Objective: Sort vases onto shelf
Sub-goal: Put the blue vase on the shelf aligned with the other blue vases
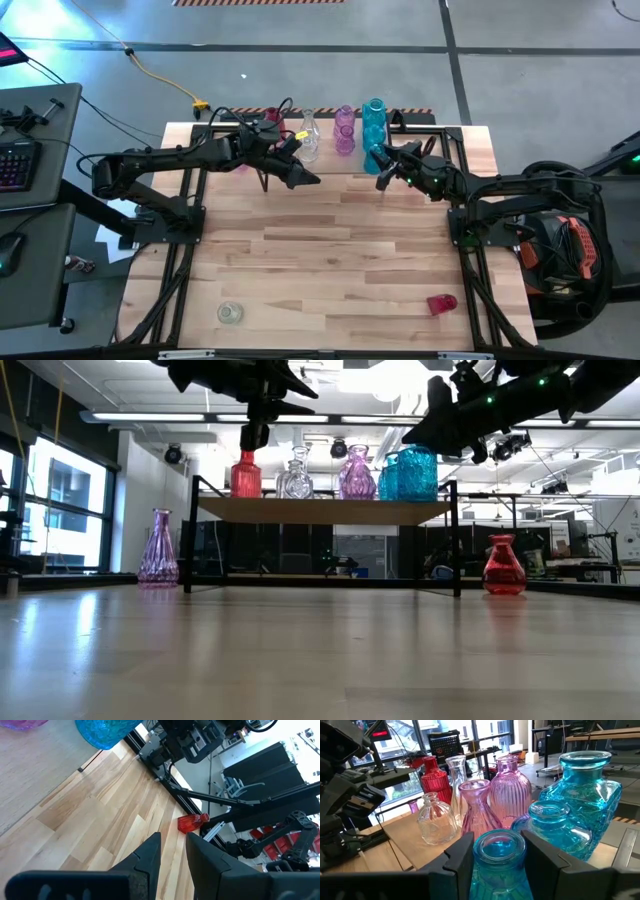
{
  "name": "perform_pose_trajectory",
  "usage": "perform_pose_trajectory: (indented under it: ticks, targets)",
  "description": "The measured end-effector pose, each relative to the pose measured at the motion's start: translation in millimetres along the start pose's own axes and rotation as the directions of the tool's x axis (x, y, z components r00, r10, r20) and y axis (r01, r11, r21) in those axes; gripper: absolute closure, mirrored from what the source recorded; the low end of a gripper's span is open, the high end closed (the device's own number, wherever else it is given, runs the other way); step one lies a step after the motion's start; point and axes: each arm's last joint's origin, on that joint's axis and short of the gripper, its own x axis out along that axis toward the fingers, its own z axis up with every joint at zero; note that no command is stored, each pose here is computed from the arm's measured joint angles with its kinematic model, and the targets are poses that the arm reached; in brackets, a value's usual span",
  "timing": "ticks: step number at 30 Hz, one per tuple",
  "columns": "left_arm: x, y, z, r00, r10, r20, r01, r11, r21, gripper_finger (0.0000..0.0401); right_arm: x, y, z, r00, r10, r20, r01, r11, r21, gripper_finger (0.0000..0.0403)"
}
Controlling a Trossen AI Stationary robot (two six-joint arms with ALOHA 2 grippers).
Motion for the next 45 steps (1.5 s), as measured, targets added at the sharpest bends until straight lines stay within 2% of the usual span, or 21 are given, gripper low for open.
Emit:
perform_pose_trajectory:
  ticks: [6,11,13,16,18,20,22,25,27,29,32,34,39,45]
  targets:
    - [0,1,-1,1.000,0.008,-0.008,-0.008,1.000,0.012,0.0318,0,0,0,1.000,0.001,0.005,-0.001,1.000,0.002,0.0267]
    - [-11,-2,-15,0.993,0.095,-0.077,-0.079,0.980,0.182,0.0318,0,0,0,1.000,0.001,0.006,-0.001,1.000,0.003,0.0267]
    - [-24,-7,-18,0.984,0.174,-0.037,-0.160,0.958,0.239,0.0318,0,0,1,1.000,0.001,0.007,-0.001,1.000,0.004,0.0267]
    - [-46,-15,-21,0.954,0.290,0.073,-0.297,0.894,0.336,0.0318,0,0,1,1.000,0.001,0.009,-0.001,1.000,0.019,0.0267]
    - [-62,-23,-24,0.941,0.316,0.123,-0.339,0.855,0.393,0.0318,0,0,1,1.000,0.001,0.009,-0.001,1.000,0.025,0.0267]
    - [-75,-26,-32,0.939,0.303,0.164,-0.344,0.843,0.414,0.0318,0,0,1,1.000,0.001,0.010,-0.001,1.000,0.026,0.0267]
    - [-88,-19,-49,0.934,0.307,0.183,-0.356,0.854,0.380,0.0318,0,0,1,1.000,0.001,0.011,-0.002,1.000,0.026,0.0267]
    - [-103,2,-82,0.919,0.325,0.223,-0.378,0.888,0.264,0.0318,0,0,1,1.000,0.001,0.010,-0.002,1.000,0.025,0.0267]
    - [-111,15,-103,0.920,0.291,0.264,-0.348,0.915,0.203,0.0318,0,0,1,1.000,0.001,0.010,-0.002,1.000,0.024,0.0267]
    - [-117,25,-120,0.923,0.217,0.316,-0.288,0.937,0.199,0.0318,0,0,1,1.000,0.001,0.010,-0.002,1.000,0.024,0.0267]
    - [-122,40,-141,0.923,0.145,0.356,-0.251,0.928,0.273,0.0318,0,0,1,1.000,0.001,0.010,-0.002,1.000,0.024,0.0267]
    - [-123,52,-154,0.924,0.139,0.356,-0.253,0.920,0.298,0.0318,0,0,1,1.000,0.001,0.011,-0.002,1.000,0.025,0.0267]
    - [-122,75,-174,0.902,0.169,0.398,-0.296,0.912,0.283,0.0318,0,0,1,1.000,0.001,0.011,-0.002,1.000,0.024,0.0267]
    - [-119,87,-184,0.897,0.182,0.403,-0.301,0.919,0.255,0.0318,0,0,1,1.000,0.001,0.010,-0.002,1.000,0.024,0.0267]
